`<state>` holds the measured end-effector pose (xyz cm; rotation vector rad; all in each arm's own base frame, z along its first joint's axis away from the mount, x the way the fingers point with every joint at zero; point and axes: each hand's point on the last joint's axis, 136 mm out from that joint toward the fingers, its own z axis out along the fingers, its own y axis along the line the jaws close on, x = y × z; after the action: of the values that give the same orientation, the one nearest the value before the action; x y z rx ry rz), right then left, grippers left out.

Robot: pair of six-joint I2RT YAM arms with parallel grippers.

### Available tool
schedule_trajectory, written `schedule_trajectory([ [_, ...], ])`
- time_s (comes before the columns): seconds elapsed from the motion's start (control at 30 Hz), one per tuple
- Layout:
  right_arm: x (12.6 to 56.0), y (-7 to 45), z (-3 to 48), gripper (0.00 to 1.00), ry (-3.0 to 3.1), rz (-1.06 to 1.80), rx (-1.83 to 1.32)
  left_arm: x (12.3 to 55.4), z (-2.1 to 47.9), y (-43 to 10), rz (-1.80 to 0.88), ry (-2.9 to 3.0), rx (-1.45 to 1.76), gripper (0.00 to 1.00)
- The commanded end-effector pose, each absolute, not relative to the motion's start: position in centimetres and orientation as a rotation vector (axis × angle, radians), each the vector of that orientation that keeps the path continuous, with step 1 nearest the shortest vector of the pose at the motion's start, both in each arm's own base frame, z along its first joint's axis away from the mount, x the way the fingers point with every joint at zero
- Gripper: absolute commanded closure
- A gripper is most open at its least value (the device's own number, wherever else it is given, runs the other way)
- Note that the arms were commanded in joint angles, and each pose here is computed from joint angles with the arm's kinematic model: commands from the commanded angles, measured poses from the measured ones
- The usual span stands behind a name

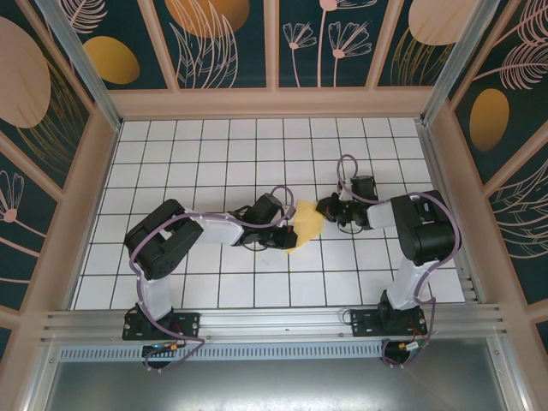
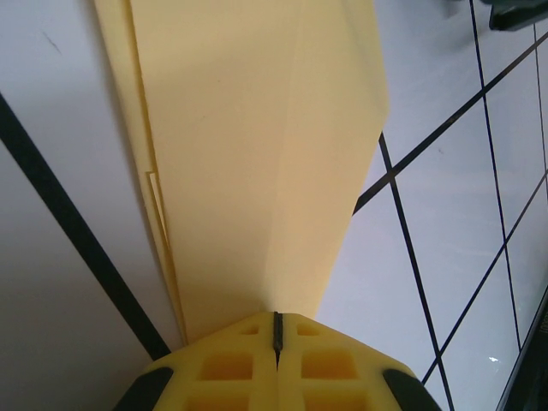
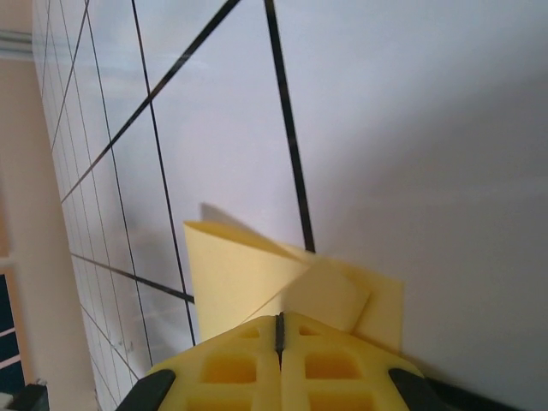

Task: Fold a paper plane with a square sheet of paper (pick it up from the middle)
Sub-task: Fourth fold the wing at the center of the table.

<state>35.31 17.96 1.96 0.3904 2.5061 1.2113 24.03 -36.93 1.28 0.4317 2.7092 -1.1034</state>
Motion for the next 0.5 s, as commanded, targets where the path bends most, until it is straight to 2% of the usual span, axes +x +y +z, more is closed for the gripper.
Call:
schedule_trajectory([
  [0.0,38.0,13.3,-0.2,0.94,2.486,0.964,0.501,21.0,-4.5,-31.3,-0.796,2.977,0.36,1.0],
  [0.27,40.1,12.4,3.1,0.93,2.433,0.982,0.47,20.9,-4.6,-31.3,-0.795,2.977,0.378,1.0],
  [0.47,39.0,14.0,6.8,0.93,2.388,0.999,0.395,21.0,-4.5,-31.3,-0.79,2.976,0.389,1.0],
])
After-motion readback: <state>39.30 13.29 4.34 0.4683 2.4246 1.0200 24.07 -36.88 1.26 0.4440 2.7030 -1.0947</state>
